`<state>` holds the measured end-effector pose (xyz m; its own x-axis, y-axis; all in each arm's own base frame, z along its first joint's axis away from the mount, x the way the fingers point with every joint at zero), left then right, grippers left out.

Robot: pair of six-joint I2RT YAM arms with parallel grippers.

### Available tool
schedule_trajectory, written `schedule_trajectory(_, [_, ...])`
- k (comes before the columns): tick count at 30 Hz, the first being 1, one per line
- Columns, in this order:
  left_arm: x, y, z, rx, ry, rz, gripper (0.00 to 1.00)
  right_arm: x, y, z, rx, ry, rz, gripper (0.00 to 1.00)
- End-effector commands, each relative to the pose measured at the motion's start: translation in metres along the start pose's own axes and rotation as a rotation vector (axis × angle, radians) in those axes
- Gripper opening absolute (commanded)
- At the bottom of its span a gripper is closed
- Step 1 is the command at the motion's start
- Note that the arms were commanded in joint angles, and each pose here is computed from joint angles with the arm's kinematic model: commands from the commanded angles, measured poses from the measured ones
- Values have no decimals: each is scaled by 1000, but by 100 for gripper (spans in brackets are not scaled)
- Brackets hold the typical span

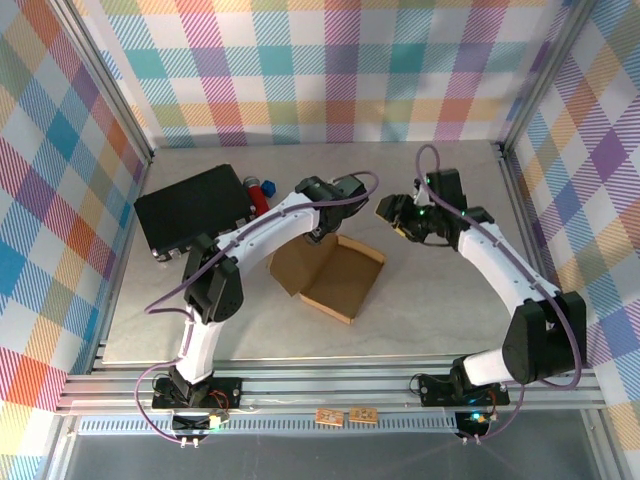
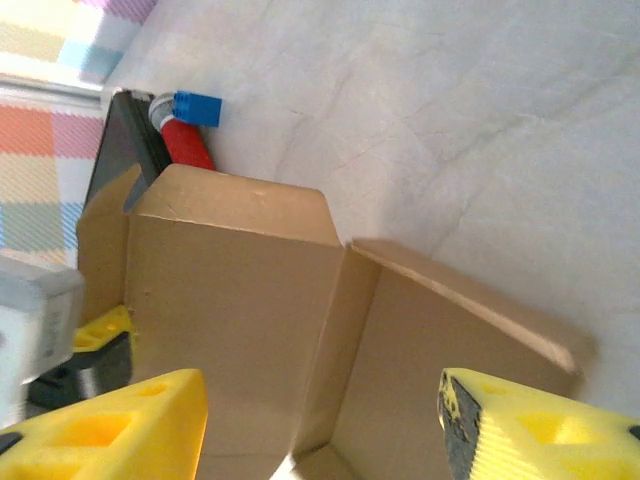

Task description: Fold the paper box

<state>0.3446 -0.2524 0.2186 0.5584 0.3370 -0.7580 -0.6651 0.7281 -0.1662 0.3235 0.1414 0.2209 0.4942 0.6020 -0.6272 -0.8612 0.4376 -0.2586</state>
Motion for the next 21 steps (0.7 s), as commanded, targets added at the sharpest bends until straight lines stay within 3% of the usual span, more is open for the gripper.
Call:
schedule_trajectory(1, [-17, -11, 0, 174, 133, -197, 0, 4, -7, 17, -325, -209, -126, 62])
schedule_trajectory(6, [-26, -8, 10, 197, 238, -368, 0, 16, 1, 4, -588, -289, -146, 64])
schedule_trajectory(9, [-36, -11, 15, 215, 292, -435, 0, 27, 3, 1, -651, -321, -118, 66])
schedule_trajectory(12, [-40, -15, 14, 256, 319, -467, 0, 37, 2, 8, -673, -386, -54, 66])
schedule_trajectory(18, [-35, -23, 8, 315, 374, -499, 0, 54, -5, 11, -761, -379, -42, 66])
schedule_trajectory(21, [-31, -29, 8, 342, 389, -508, 0, 59, -8, 22, -802, -467, 10, 67])
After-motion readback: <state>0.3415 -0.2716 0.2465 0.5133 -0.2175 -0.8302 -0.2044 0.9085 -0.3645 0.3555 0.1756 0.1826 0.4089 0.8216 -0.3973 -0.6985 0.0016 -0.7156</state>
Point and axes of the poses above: each hand's point on the last joint's axis, 136 mm out from that joint toward the fingers, its own x axis out along the fingers, its own z axis along the line the jaws close on, y = z × x, the point moved 6 cm from there along -x, back along the fingers, and after that the axes turned 4 degrees about x, right-handed, at the moved point
